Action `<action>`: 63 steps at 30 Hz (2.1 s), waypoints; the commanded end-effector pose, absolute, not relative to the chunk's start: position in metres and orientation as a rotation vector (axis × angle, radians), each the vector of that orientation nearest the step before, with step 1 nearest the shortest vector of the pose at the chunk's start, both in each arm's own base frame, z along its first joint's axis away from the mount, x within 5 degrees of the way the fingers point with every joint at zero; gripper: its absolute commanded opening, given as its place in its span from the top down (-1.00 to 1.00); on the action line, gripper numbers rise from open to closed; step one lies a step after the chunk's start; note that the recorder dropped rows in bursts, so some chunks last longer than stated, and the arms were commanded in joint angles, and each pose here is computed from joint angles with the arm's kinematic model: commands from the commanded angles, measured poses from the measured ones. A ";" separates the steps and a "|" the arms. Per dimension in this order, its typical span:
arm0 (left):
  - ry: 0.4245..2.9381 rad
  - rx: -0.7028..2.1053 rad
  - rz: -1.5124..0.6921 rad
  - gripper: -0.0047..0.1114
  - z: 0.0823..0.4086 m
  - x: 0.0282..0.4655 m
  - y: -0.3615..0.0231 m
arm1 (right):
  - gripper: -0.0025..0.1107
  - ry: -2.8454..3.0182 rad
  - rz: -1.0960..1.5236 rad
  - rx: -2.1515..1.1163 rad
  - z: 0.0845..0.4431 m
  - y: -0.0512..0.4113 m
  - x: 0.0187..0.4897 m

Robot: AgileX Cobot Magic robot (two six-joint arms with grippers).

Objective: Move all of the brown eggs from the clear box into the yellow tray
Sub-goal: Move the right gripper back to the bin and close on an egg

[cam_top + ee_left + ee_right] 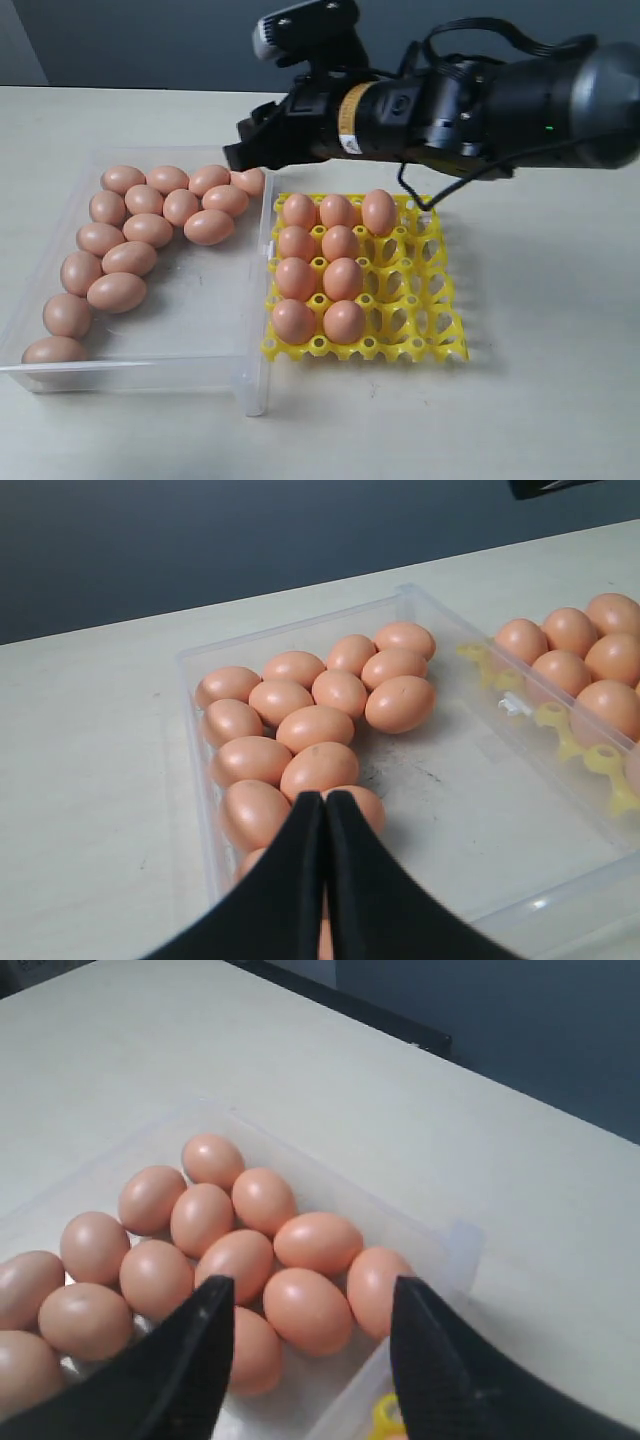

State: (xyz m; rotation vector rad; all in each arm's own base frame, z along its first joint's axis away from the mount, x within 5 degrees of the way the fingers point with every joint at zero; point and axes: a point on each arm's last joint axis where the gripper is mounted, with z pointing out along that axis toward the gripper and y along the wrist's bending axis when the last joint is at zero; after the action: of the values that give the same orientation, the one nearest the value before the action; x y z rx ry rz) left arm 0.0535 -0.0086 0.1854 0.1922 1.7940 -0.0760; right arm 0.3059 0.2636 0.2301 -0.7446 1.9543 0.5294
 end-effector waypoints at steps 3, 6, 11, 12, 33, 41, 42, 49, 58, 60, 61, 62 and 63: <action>1.783 0.191 -0.078 0.91 0.185 0.054 -0.009 | 0.13 1.976 0.295 -0.968 0.201 0.328 0.310; 1.783 0.191 -0.078 0.91 0.185 0.054 -0.009 | 0.13 2.026 0.116 -1.085 0.176 0.350 0.310; 1.783 0.191 -0.078 0.91 0.185 0.054 -0.009 | 0.13 2.214 0.002 -1.358 0.144 0.376 0.303; 1.783 0.191 -0.078 0.91 0.185 0.054 -0.009 | 0.13 2.227 0.013 -1.383 0.142 0.379 0.304; 1.783 0.191 -0.078 0.91 0.185 0.054 -0.009 | 0.14 2.187 -0.091 -1.500 0.115 0.399 0.324; 1.783 0.191 -0.078 0.91 0.185 0.054 -0.009 | 0.54 2.214 -0.018 -1.458 0.110 0.403 0.323; 1.783 0.191 -0.078 0.91 0.185 0.054 -0.009 | 0.62 2.231 0.007 -1.438 0.110 0.404 0.322; 1.783 0.191 -0.078 0.91 0.185 0.054 -0.009 | 0.40 2.311 0.087 -1.317 0.110 0.406 0.320; 1.783 0.191 -0.078 0.91 0.185 0.054 -0.009 | 0.02 2.330 0.135 -1.287 0.110 0.408 0.318; 1.783 0.191 -0.078 0.91 0.185 0.054 -0.009 | 0.02 2.328 0.148 -1.279 0.111 0.409 0.318; 1.783 0.191 -0.078 0.91 0.185 0.054 -0.009 | 0.03 2.326 0.156 -1.275 0.111 0.410 0.318; 1.783 0.191 -0.078 0.91 0.185 0.054 -0.009 | 0.03 2.322 0.160 -1.273 0.111 0.410 0.319; 1.783 0.191 -0.078 0.91 0.185 0.054 -0.009 | 0.03 2.318 0.166 -1.269 0.111 0.411 0.319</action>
State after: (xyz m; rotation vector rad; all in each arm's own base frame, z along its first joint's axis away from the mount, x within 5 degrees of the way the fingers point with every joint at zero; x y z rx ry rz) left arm 0.0535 -0.0086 0.1854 0.1922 1.7940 -0.0760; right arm 0.3197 0.4108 0.1166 -1.2713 2.3040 0.1599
